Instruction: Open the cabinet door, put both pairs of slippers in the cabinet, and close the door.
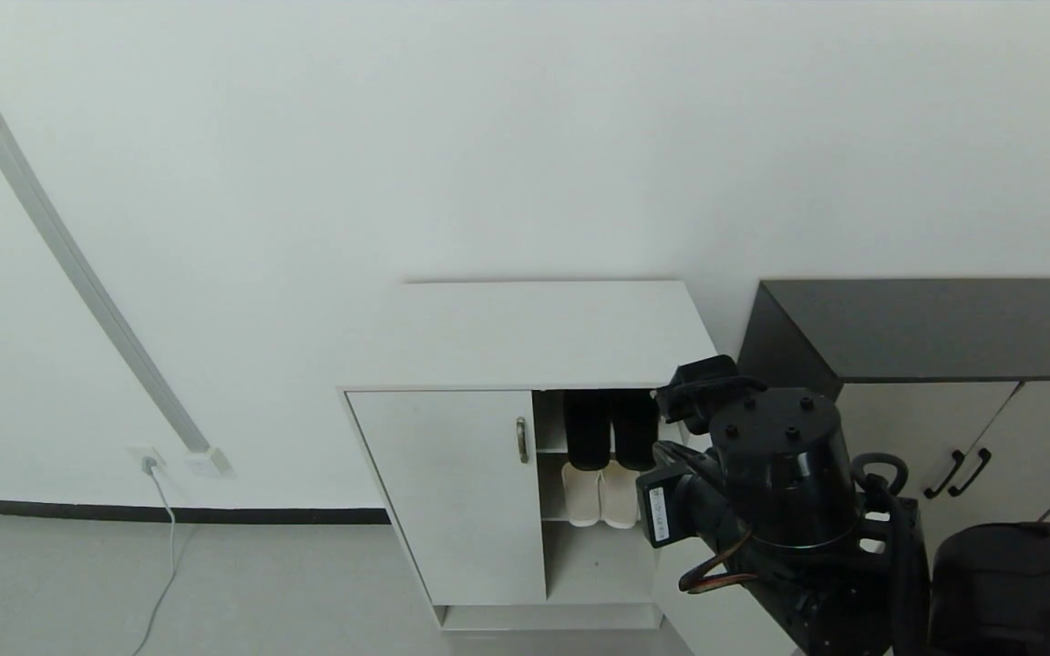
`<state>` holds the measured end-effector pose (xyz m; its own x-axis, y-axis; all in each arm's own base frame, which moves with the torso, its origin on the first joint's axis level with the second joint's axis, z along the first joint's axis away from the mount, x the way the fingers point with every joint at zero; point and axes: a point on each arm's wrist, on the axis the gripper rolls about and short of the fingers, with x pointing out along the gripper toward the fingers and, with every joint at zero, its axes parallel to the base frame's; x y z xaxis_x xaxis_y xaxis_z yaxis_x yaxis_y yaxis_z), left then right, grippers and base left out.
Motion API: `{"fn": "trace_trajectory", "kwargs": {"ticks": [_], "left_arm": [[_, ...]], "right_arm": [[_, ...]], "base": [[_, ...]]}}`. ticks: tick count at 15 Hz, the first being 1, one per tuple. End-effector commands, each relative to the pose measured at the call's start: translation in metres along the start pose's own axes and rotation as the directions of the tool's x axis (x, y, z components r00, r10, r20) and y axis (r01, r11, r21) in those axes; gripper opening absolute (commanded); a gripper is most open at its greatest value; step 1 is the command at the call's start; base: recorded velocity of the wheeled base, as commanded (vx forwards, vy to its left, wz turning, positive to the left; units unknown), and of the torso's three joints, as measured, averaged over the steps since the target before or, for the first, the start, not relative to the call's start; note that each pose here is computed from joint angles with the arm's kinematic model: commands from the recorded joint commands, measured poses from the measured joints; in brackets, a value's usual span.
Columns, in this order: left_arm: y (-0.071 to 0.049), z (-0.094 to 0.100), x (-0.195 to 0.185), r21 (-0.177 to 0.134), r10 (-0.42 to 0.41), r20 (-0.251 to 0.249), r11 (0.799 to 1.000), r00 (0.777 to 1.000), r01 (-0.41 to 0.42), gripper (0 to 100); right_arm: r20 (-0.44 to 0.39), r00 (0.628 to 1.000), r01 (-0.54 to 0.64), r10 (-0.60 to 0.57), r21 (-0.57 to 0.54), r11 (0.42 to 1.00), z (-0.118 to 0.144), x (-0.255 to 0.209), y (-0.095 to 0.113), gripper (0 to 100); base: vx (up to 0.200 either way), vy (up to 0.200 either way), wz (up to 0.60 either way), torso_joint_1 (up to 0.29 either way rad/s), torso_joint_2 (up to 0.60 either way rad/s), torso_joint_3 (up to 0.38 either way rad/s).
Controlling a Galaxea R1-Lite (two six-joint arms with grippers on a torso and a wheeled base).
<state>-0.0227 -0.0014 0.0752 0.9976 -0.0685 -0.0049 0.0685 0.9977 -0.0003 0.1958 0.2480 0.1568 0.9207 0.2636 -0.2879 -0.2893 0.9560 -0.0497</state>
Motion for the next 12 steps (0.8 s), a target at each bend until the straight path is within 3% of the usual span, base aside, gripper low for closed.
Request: {"fn": "trace_trajectory", "kwargs": {"ticks": [1, 5, 12], "left_arm": [[0.0000, 0.0000, 0.0000, 0.000, -0.001, 0.000, 1.000, 1.000, 0.001, 0], [0.0000, 0.0000, 0.0000, 0.000, 0.001, 0.000, 1.000, 1.000, -0.001, 0], [0.0000, 0.0000, 0.0000, 0.000, 0.001, 0.000, 1.000, 1.000, -0.001, 0]], "right_arm": [[0.001, 1.000, 0.000, 0.000, 0.001, 1.000, 0.0003, 0.0000, 0.0002, 0], [-0.005, 1.000, 0.000, 0.000, -0.007, 1.000, -0.0018, -0.0001, 0.0003, 0], [-0.009, 1.000, 0.010, -0.011, -0.013, 1.000, -0.0026, 0.0022, -0.0029, 0]], "base": [[0.000, 0.000, 0.00, 0.000, 0.00, 0.000], [0.000, 0.000, 0.00, 0.000, 0.00, 0.000], [0.000, 0.000, -0.60, 0.004, 0.00, 0.000]]}}
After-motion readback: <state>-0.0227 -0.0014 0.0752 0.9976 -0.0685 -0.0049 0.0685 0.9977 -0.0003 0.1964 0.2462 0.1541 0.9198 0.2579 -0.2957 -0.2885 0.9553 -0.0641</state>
